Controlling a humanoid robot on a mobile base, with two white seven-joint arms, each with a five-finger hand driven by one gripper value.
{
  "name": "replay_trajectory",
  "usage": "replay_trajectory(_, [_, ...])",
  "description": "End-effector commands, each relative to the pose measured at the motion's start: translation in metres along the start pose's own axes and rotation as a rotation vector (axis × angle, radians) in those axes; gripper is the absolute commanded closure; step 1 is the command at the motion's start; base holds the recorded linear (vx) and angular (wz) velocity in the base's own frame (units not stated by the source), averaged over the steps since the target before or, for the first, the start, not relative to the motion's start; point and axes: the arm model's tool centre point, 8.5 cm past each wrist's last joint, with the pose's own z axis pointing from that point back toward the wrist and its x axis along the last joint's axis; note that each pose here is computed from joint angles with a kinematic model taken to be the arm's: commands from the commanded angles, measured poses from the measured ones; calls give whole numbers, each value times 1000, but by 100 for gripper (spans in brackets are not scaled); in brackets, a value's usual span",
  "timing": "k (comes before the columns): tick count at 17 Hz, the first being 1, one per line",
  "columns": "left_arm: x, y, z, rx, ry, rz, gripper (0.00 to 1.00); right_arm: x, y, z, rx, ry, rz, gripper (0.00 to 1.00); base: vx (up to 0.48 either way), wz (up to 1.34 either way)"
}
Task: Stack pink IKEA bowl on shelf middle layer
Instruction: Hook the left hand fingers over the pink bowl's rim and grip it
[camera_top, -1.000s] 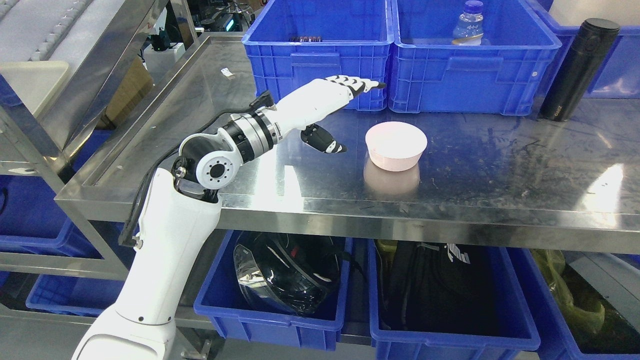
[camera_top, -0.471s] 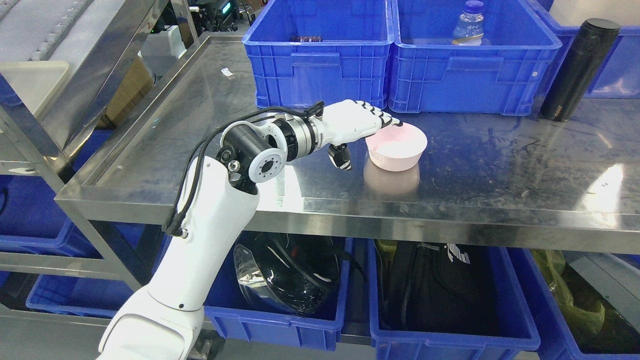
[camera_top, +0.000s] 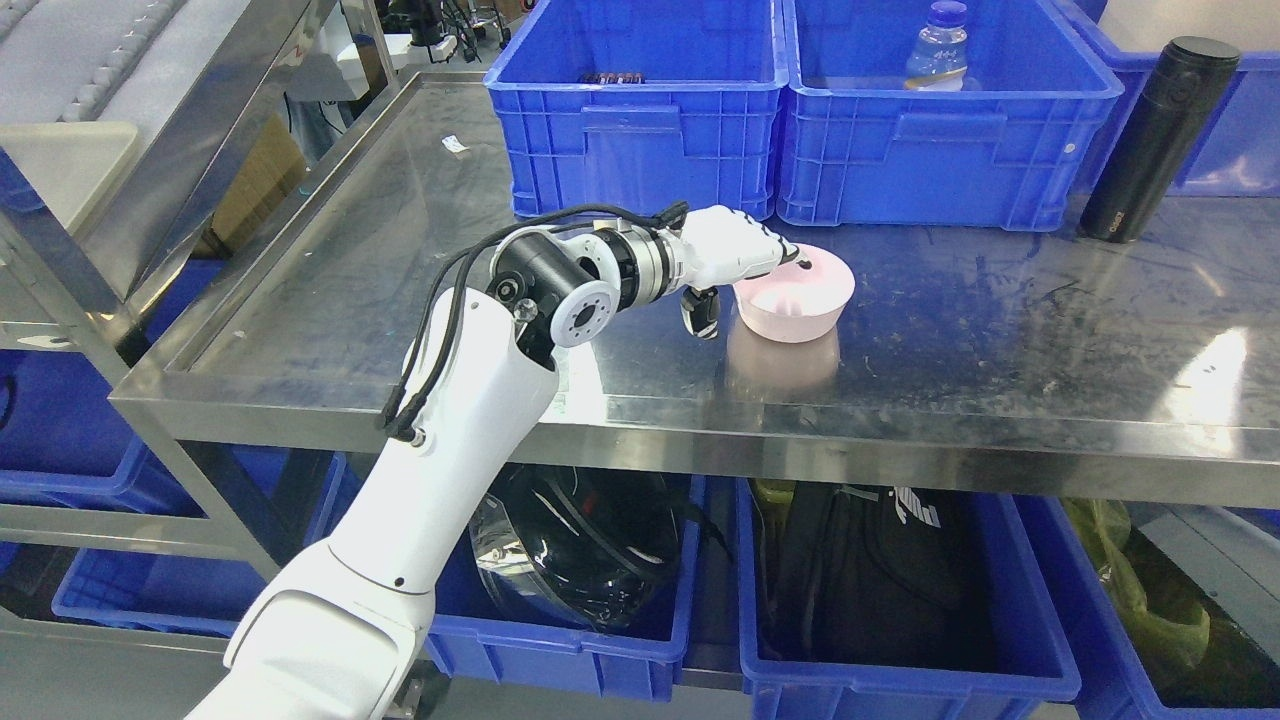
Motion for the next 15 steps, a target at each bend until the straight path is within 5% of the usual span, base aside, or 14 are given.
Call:
replay_trajectory(1, [-2, -30, -32, -143, -39, 48, 20, 3, -11, 0, -18, -12, 1, 0, 0, 0])
replay_trajectory(10, [-10, -31, -36, -167, -55, 51, 44, 2, -11, 0, -18, -10, 1, 0, 0, 0])
replay_trajectory(13, [-10, -30, -36, -158, -72, 66, 66, 2, -11, 0, -18, -11, 1, 0, 0, 0])
replay_trajectory(14, [-7, -29, -35, -142, -120, 79, 85, 2, -11, 0, -18, -10, 1, 0, 0, 0])
replay_trajectory(15, [-7, -26, -32, -122, -152, 87, 93, 3, -11, 0, -18, -12, 1, 0, 0, 0])
